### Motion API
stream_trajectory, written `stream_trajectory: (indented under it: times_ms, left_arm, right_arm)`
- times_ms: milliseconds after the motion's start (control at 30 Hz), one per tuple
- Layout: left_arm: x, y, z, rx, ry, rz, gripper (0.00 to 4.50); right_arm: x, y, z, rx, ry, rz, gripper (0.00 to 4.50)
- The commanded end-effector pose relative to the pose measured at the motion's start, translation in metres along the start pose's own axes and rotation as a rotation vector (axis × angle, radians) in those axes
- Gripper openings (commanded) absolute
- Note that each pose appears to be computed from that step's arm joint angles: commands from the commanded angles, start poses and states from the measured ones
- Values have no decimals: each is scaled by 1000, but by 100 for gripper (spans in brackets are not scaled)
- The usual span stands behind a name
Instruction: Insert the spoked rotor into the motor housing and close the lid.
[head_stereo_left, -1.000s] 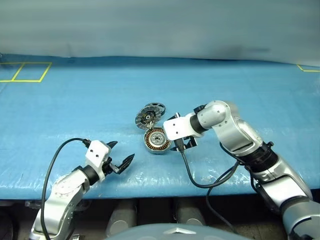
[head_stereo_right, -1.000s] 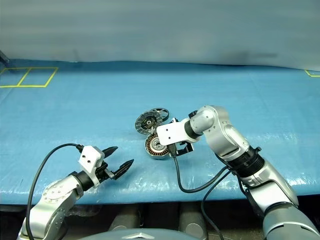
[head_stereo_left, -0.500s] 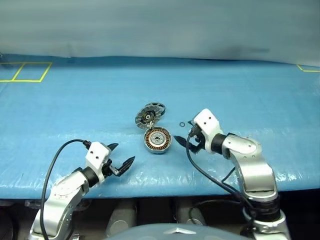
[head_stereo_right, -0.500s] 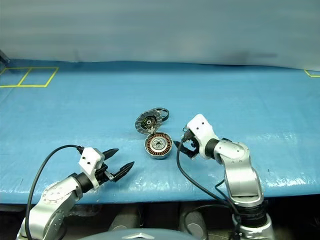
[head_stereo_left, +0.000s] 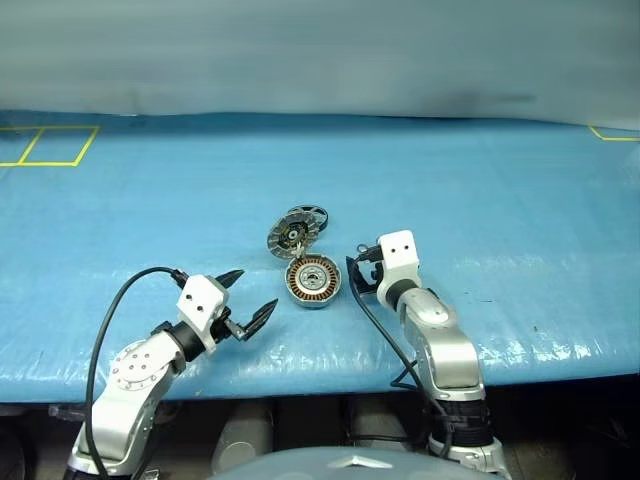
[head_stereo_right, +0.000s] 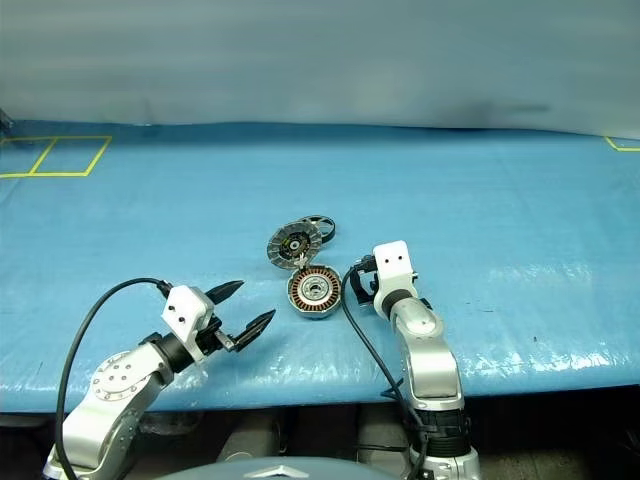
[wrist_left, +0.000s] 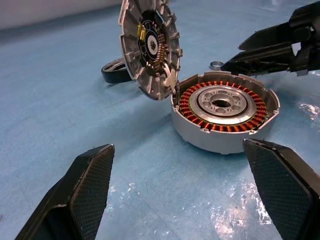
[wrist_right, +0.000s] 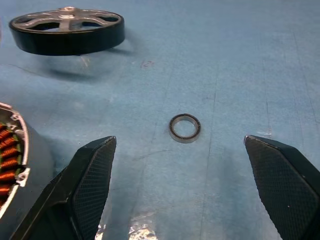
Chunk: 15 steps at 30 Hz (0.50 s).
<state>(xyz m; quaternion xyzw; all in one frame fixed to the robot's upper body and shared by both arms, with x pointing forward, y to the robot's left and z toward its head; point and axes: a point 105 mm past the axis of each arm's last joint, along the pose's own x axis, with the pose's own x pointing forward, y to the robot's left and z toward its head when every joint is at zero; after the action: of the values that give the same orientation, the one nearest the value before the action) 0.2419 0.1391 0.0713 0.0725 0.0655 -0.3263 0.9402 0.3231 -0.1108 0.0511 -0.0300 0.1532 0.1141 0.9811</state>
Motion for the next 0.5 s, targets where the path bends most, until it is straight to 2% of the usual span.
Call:
stream_trajectory:
  times_ms: [33,333,500]
  left_arm:
    - [3,-3,9,13,-70,6,450]
    - [7,-12,5,-7,-73,-31,450]
    - [6,-12,6,-13,-76,-30,450]
  right_arm:
    - [7,-3,15,24,-83,-29,432]
    - [24,2,13,18,-85,-26,432]
    - [27,3,2,9,-47,-24,432]
